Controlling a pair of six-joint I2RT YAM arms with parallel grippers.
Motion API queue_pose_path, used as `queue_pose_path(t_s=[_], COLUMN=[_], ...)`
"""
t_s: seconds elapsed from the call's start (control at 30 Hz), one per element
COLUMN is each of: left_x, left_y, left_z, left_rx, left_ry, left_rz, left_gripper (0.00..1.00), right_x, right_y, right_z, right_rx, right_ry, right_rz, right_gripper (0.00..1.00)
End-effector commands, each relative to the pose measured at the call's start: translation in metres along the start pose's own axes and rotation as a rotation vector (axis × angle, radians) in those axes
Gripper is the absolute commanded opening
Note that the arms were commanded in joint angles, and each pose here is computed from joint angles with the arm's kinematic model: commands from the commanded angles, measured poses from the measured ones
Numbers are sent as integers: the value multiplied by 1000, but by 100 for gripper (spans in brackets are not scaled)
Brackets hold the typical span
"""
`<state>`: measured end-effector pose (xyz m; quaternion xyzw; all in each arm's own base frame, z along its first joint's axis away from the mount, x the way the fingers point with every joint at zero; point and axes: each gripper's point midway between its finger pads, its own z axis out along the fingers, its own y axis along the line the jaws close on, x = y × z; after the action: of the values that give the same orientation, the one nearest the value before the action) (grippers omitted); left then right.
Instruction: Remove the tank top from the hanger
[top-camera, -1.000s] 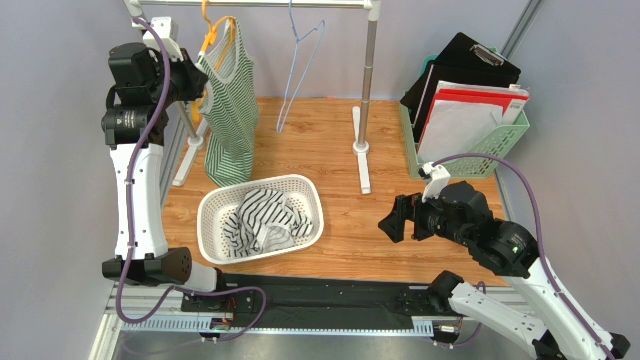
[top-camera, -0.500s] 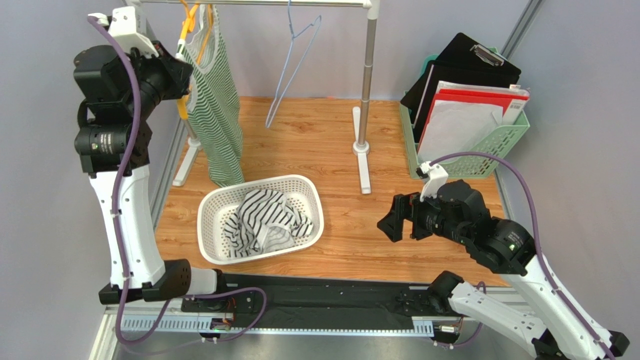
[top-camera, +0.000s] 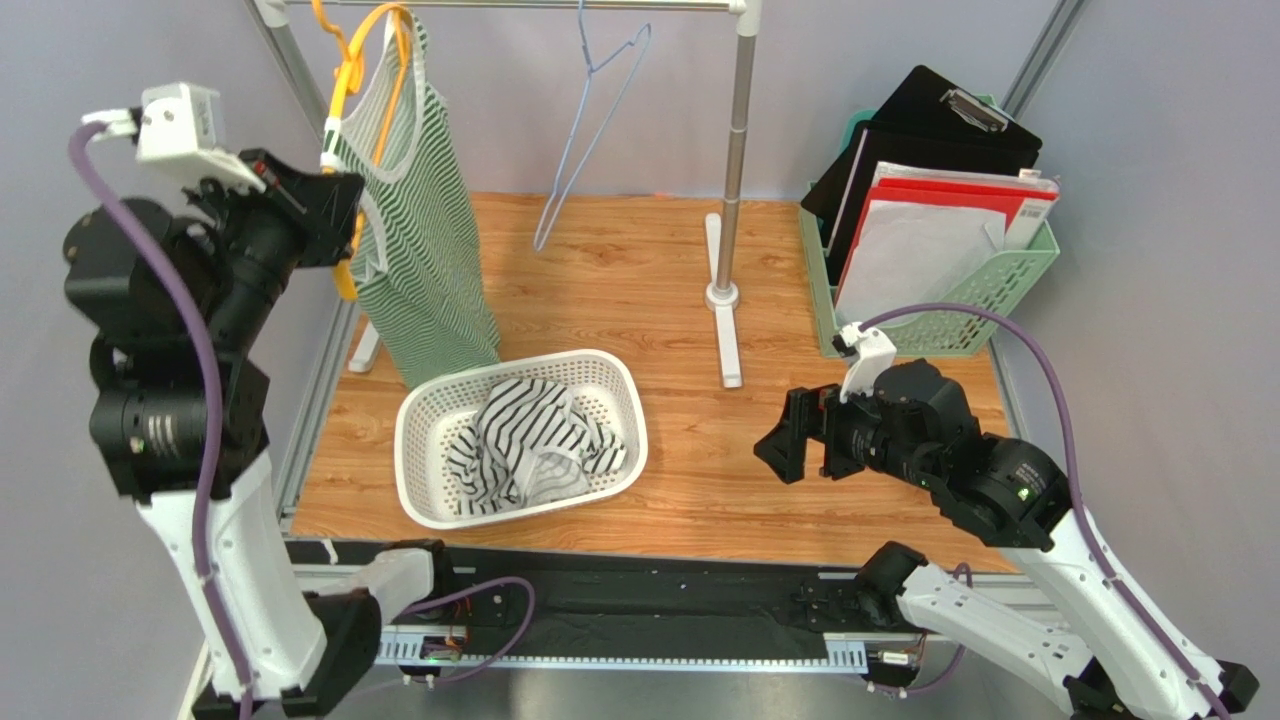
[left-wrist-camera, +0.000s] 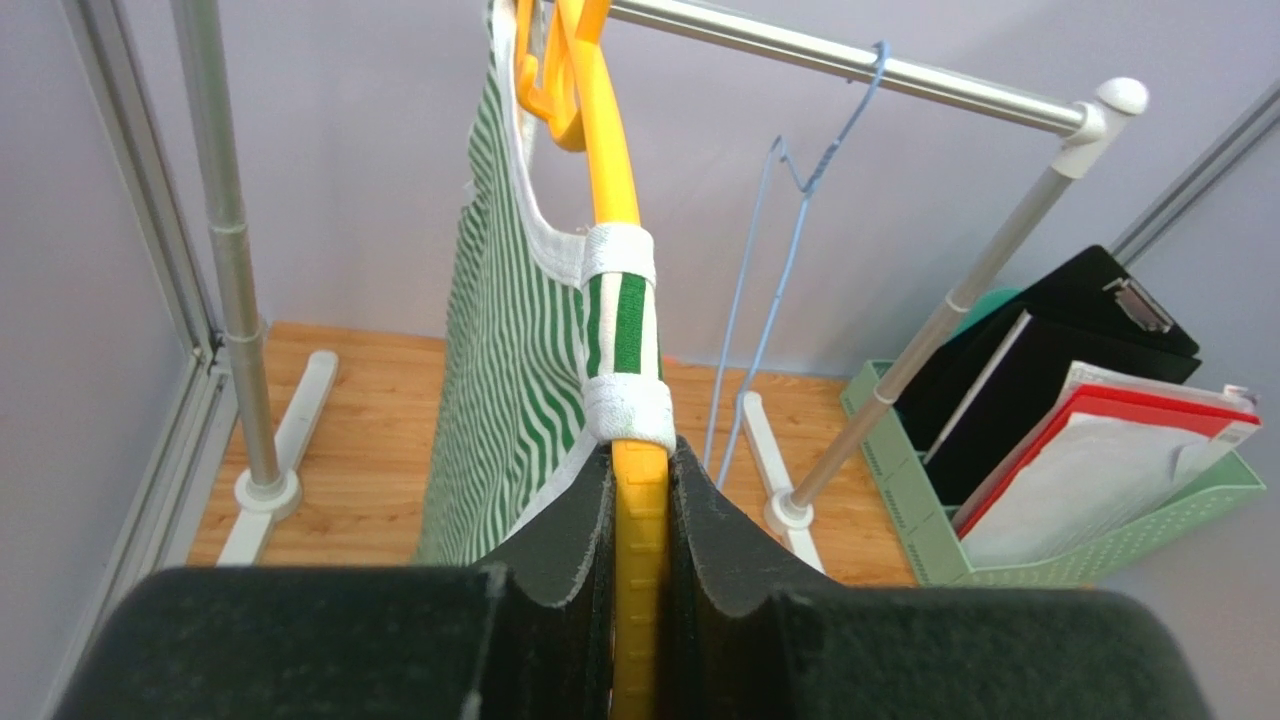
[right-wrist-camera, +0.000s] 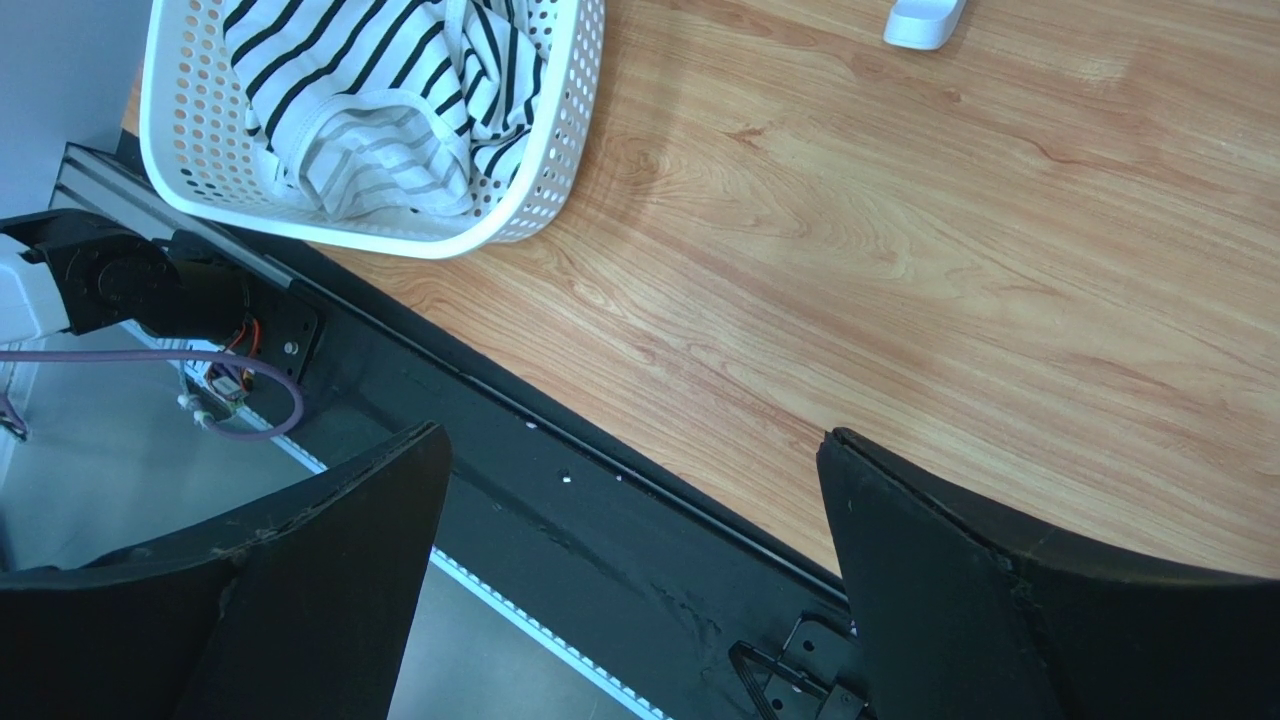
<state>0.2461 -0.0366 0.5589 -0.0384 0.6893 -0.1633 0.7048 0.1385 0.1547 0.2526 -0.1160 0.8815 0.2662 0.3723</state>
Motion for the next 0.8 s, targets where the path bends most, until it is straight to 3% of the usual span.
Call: queue_pose_path(t_s=[0.0,0.4,0.77], left_x=[-47,-31,-22], left_y=[-25,-55,-133], left_z=[-63,-152,-194], left_rx=[39,120,556], left_ry=[-251,-305,-248], left_rz=[17,-7,-3], left_gripper=[0,0,0], right_x=[-10,-11,-12], right_y=[9,10,15], right_z=[-1,4,5], right_rx=[-38,-42,-64], right_ry=[-38,-29,-25], right_rz=[1,2,-11], right_gripper=[100,100,100])
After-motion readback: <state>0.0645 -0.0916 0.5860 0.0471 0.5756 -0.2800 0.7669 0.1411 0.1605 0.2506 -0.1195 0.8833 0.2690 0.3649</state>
